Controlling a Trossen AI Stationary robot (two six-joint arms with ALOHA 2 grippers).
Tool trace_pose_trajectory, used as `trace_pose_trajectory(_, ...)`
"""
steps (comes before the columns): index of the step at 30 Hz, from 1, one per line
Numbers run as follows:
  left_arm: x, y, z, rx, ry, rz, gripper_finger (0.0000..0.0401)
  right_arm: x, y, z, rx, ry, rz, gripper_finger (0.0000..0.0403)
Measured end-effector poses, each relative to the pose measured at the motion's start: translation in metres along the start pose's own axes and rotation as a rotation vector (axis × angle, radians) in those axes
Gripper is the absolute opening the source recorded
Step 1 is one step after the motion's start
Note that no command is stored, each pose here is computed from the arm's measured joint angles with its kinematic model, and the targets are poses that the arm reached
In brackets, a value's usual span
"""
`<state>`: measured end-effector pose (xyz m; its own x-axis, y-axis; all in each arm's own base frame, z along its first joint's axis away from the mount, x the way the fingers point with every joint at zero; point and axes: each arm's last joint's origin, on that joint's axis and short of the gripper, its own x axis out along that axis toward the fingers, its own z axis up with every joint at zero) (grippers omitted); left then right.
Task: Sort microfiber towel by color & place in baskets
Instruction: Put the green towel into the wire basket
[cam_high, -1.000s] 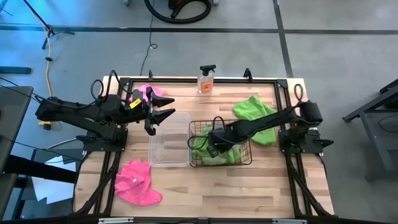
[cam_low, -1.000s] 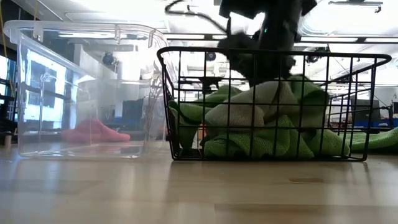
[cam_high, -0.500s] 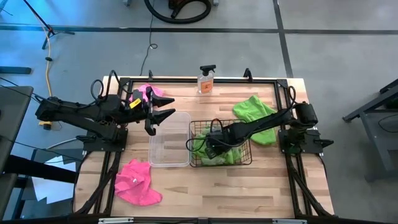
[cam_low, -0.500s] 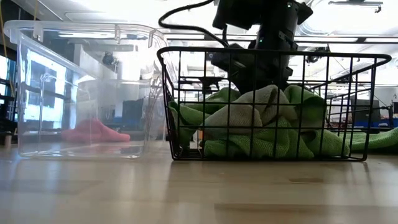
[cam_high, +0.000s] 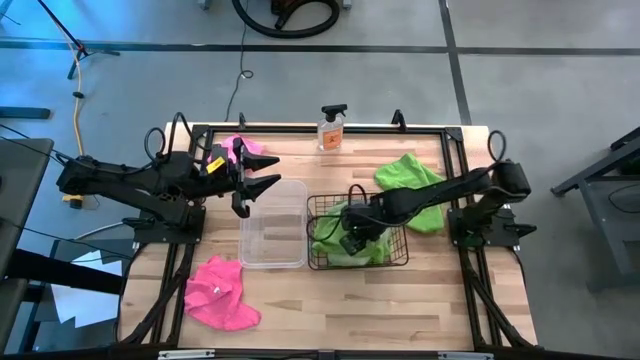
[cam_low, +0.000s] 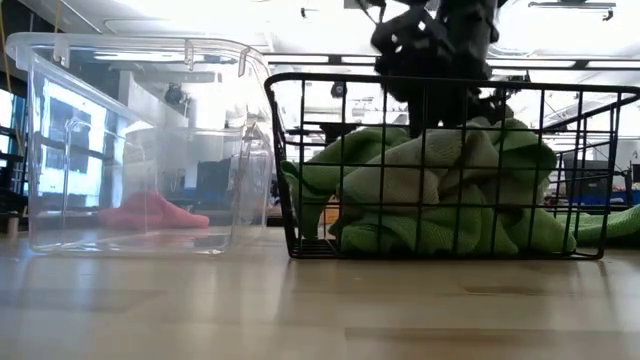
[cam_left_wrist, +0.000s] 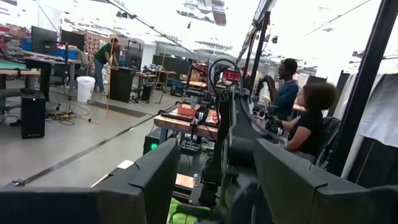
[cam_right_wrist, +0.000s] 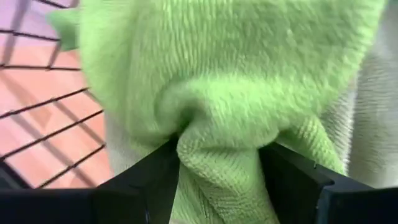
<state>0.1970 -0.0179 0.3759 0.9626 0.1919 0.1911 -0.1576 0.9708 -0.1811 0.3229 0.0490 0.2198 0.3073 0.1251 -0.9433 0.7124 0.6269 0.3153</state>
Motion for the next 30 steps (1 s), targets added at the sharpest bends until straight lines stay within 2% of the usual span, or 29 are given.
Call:
trace_pose_trajectory(8,0.0,0.0,0.0,-0.01,-0.001,0.012,0.02,-0.045,-0.011,-0.007,-0.065,-0.044,0.038,0.0213)
trace_pose_trajectory(15,0.0,0.001,0.0,-0.01,-0.003,0.031,0.02,-0.093,-0.029,-0.021,-0.173,-0.125,0.058,0.0213)
trace_pose_trajectory(19,0.0,0.002,0.0,-0.053,-0.008,0.052,0.02,-0.116,-0.04,-0.03,-0.22,-0.155,0.084,0.0213)
trace_pose_trajectory(26,0.0,0.002,0.0,-0.089,-0.011,0.061,0.02,-0.136,-0.075,-0.055,-0.216,-0.247,0.009,0.0213)
trace_pose_trajectory(30,0.0,0.002,0.0,-0.09,-0.012,0.061,0.02,-0.139,-0.094,-0.07,-0.186,-0.312,0.097,0.0213)
